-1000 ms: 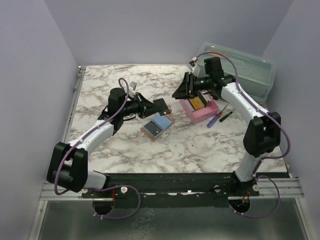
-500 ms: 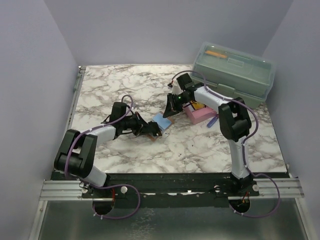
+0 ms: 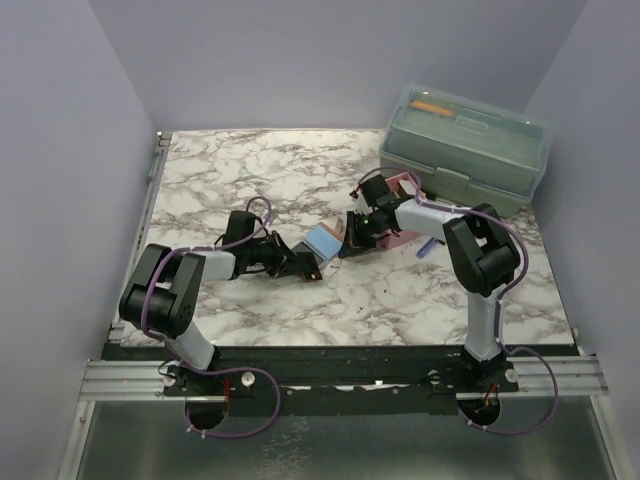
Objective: Put the credit cards into the card holder
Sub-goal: Insert the credit card into the card holder.
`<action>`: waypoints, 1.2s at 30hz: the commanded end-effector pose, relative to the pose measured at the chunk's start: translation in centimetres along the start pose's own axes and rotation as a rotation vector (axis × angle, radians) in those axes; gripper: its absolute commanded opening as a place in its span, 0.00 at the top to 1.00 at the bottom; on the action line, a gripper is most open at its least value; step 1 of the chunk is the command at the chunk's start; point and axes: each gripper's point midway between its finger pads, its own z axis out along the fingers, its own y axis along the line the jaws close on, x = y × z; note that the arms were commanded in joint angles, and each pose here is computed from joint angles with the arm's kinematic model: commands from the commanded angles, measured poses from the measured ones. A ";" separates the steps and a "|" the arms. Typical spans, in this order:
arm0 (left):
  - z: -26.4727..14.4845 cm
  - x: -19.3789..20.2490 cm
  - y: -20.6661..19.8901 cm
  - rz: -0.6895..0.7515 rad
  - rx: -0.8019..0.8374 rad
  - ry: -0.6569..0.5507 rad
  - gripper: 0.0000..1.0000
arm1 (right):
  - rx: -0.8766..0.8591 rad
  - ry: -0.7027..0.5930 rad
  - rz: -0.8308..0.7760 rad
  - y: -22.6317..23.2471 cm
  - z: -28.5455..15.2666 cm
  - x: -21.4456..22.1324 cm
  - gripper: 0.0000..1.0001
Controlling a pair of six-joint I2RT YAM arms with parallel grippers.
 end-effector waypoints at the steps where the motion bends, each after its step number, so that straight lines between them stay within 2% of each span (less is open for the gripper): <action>1: 0.0 -0.4 1.0 0.030 0.007 -0.013 1.00 | 0.107 -0.039 0.102 -1.3 -0.5 2.4 0.98; 5: -0.1 -0.5 1.2 0.038 0.032 -0.008 1.00 | 0.118 -0.052 0.093 -1.3 -1.0 2.5 0.97; 9: -0.4 -0.7 0.2 0.062 0.065 -0.013 1.00 | 0.159 -0.035 0.003 -0.6 -1.9 0.5 0.93; 10: -0.5 -0.8 -0.1 0.062 0.069 -0.018 1.00 | 0.180 -0.053 -0.018 -0.2 -2.6 -0.6 0.90; 13: -0.8 -0.8 -0.6 0.055 0.076 -0.026 1.00 | 0.217 -0.098 -0.074 0.4 -4.0 -2.4 0.69; 16: -1.1 -0.7 -1.0 0.043 0.081 -0.034 1.00 | 0.248 -0.116 -0.112 0.4 -4.3 -3.8 0.55; 18: -1.2 -0.6 -1.3 0.037 0.086 -0.034 1.00 | 0.248 -0.116 -0.134 0.3 -3.6 -4.5 0.50; 22: -1.4 -0.3 -1.5 0.023 0.093 -0.026 1.00 | 0.272 -0.122 -0.167 -0.2 -2.1 -6.4 0.46; 27: -1.3 -0.5 -1.5 0.016 0.092 -0.027 1.00 | 0.281 -0.117 -0.202 -1.0 -0.5 -7.3 0.52; 28: -1.2 -0.5 -1.5 0.014 0.092 -0.026 1.00 | 0.286 -0.116 -0.202 -1.2 -0.3 -7.3 0.57; 32: -1.0 -0.9 -1.8 0.025 0.098 -0.019 1.00 | 0.315 -0.123 -0.178 -1.7 -0.6 -7.1 0.93; 33: -0.9 -0.9 -1.8 0.028 0.098 -0.016 1.00 | 0.313 -0.127 -0.176 -1.7 -0.8 -6.8 0.99; 36: -0.7 -1.1 -1.7 0.033 0.096 -0.007 1.00 | 0.297 -0.133 -0.151 -1.4 -1.6 -5.7 1.00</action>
